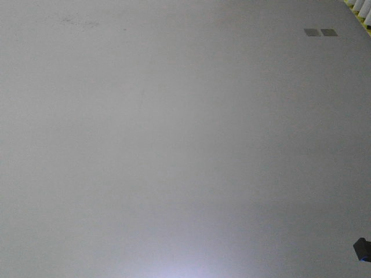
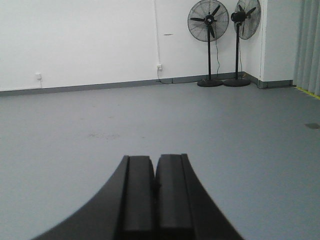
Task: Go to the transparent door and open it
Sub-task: 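Drive the base forward across the grey floor, arms held still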
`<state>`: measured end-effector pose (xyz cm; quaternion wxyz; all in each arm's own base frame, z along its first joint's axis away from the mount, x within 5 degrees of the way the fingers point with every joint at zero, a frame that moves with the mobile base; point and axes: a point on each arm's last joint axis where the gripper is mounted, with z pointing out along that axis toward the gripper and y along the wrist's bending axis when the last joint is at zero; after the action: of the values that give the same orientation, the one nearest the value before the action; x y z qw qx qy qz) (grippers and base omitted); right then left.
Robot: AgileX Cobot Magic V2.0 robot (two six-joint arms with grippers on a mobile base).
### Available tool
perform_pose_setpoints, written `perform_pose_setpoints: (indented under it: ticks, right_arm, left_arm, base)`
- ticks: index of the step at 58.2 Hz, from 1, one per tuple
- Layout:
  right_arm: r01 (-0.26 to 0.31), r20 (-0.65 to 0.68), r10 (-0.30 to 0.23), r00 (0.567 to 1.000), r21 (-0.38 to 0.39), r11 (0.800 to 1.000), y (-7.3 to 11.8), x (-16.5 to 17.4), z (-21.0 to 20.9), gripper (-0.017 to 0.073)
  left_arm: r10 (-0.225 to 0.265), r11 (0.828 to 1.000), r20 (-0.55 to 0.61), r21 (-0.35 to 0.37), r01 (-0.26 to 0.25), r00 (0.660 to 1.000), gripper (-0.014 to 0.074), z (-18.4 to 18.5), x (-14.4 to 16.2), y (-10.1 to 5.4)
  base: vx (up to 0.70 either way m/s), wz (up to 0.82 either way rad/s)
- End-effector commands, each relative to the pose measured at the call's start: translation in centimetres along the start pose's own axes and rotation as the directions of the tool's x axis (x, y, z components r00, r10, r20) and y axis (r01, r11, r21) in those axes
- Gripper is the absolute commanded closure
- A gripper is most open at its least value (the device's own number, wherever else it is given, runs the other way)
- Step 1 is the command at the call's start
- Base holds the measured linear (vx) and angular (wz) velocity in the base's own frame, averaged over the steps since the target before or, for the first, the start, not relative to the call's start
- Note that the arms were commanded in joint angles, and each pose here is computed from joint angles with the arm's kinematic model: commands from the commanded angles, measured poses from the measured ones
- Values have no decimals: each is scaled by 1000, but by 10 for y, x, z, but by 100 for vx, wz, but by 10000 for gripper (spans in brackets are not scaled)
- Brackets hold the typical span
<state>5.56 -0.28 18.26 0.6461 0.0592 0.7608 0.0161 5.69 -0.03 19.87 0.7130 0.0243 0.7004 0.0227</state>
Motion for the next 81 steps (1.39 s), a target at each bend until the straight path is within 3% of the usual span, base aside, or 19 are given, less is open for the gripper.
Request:
perform_pose_setpoints:
  ticks: [1, 81]
  right_arm:
    - [9, 94, -9, 996, -3, 1000, 0, -7, -1, 565]
    - [9, 94, -9, 996, -3, 1000, 0, -7, -1, 565]
  left_arm:
    - [-18, 1000, 80, -9, 18, 997, 600, -1, -3, 1]
    - [-17, 1000, 80, -10, 18, 997, 600, -1, -3, 1]
  base:
    - [0, 0]
    - [5, 2]
